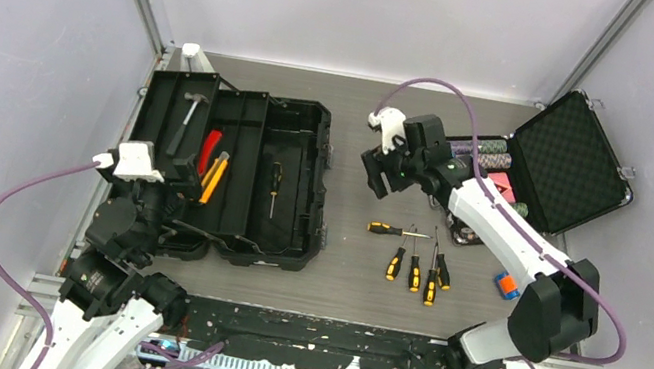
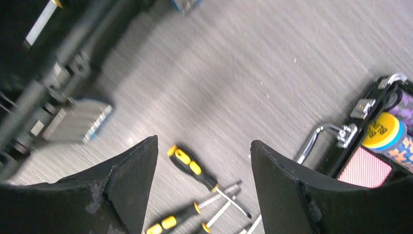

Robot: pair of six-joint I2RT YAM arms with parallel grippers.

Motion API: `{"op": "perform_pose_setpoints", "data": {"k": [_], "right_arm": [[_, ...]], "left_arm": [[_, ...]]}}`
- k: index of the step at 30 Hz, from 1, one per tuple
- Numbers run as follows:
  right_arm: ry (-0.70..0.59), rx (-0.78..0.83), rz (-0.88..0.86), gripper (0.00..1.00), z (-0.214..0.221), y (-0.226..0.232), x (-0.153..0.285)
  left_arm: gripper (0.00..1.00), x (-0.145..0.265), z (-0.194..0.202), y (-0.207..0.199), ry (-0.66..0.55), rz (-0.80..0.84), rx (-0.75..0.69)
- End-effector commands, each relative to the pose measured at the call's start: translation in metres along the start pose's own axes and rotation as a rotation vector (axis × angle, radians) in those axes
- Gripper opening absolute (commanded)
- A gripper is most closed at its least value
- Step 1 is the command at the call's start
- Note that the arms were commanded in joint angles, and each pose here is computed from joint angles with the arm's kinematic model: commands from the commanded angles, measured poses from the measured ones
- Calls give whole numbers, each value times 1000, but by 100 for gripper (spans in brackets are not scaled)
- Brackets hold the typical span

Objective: Pack the tool kit

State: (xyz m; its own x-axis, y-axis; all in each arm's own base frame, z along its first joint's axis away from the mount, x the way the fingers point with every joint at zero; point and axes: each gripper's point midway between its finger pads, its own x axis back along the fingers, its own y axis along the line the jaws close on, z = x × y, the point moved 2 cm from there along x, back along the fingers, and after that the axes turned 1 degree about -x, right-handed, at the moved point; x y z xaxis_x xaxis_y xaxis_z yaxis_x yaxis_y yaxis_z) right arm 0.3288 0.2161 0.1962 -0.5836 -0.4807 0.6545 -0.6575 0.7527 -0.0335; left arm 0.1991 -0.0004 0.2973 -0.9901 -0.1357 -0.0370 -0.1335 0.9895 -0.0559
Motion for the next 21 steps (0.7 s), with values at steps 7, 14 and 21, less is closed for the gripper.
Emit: {"op": "perform_pose_setpoints", "data": {"k": [7, 14, 21], "right_arm": [[342, 378, -156, 73, 86, 0, -11], [539, 423, -211, 71, 132, -3, -32], [598, 457, -276, 70, 155, 7, -46]], "left_arm": [[100, -3, -8, -2, -40, 4, 20], [99, -4, -8, -3, -37, 9, 18], [99, -4, -7, -3, -35, 8, 15]]}}
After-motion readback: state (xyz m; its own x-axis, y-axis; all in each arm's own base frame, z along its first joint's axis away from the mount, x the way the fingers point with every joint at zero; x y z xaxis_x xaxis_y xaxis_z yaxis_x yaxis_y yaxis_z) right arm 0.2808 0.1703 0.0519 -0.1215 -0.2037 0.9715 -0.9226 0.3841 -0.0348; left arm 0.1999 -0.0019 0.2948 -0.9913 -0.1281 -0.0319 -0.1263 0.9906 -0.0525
